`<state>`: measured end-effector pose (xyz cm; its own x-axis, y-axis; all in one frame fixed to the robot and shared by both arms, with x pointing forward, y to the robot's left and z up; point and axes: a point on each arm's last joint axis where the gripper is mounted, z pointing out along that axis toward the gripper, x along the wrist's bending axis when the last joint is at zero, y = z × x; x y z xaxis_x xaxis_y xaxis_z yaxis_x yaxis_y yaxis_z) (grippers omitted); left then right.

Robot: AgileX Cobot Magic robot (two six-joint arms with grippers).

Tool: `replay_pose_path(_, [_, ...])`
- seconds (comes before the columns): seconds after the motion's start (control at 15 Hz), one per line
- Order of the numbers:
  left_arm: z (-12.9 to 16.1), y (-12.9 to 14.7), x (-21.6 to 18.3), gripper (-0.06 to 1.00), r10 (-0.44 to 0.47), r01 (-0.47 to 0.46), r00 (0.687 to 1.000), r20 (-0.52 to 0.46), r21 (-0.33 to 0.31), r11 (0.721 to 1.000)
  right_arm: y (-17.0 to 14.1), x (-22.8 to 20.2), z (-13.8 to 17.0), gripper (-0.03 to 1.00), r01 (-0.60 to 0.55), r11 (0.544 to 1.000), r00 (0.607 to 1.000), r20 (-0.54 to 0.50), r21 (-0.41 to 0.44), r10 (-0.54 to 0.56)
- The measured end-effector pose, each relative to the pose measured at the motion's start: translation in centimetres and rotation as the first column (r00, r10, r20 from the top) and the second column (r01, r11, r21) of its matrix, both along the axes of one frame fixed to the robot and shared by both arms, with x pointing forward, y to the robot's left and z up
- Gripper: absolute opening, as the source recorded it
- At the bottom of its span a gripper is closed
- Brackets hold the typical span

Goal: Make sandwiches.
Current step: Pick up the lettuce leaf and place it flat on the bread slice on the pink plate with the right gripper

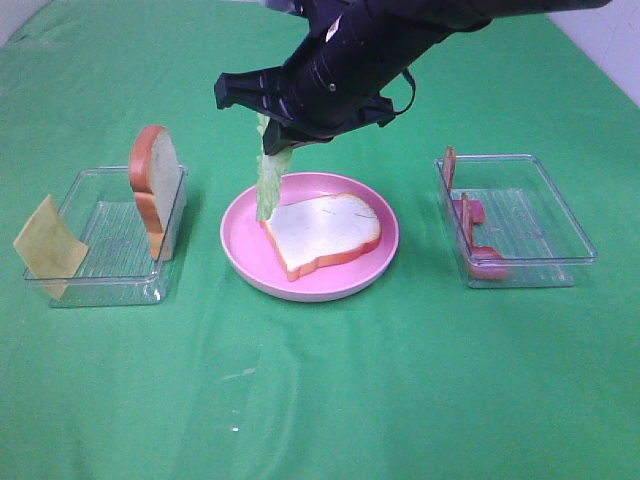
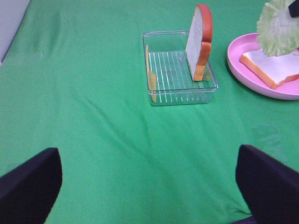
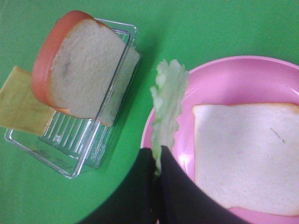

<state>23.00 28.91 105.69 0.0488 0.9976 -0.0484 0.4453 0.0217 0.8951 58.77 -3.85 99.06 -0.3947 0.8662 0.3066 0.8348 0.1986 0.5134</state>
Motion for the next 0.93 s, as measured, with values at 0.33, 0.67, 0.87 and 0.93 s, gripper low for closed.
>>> replay_pose_path(0.33, [0.0,0.0,0.0,0.92,0.0,0.0,1.0,0.0,0.0,1.0,0.3,1.2,-5.4,0.01,-0.02,0.995,0.999,-0.03,-0.098,0.017])
replay_pose_path(0.67, [0.0,0.0,0.0,0.92,0.0,0.0,1.0,0.0,0.0,1.0,-0.6,1.7,-7.2,0.01,-0.019,0.97,1.0,0.002,-0.244,0.021])
replay_pose_path(0.87, [0.0,0.0,0.0,0.92,0.0,0.0,1.0,0.0,0.0,1.0,-1.3,1.9,-7.3,0.01,0.007,0.95,1.0,0.017,-0.312,-0.001])
replay_pose_path(0.93, [0.0,0.0,0.0,0.92,0.0,0.0,1.0,0.0,0.0,1.0,-1.4,1.8,-7.4,0.01,0.014,0.947,1.0,0.006,-0.32,-0.012])
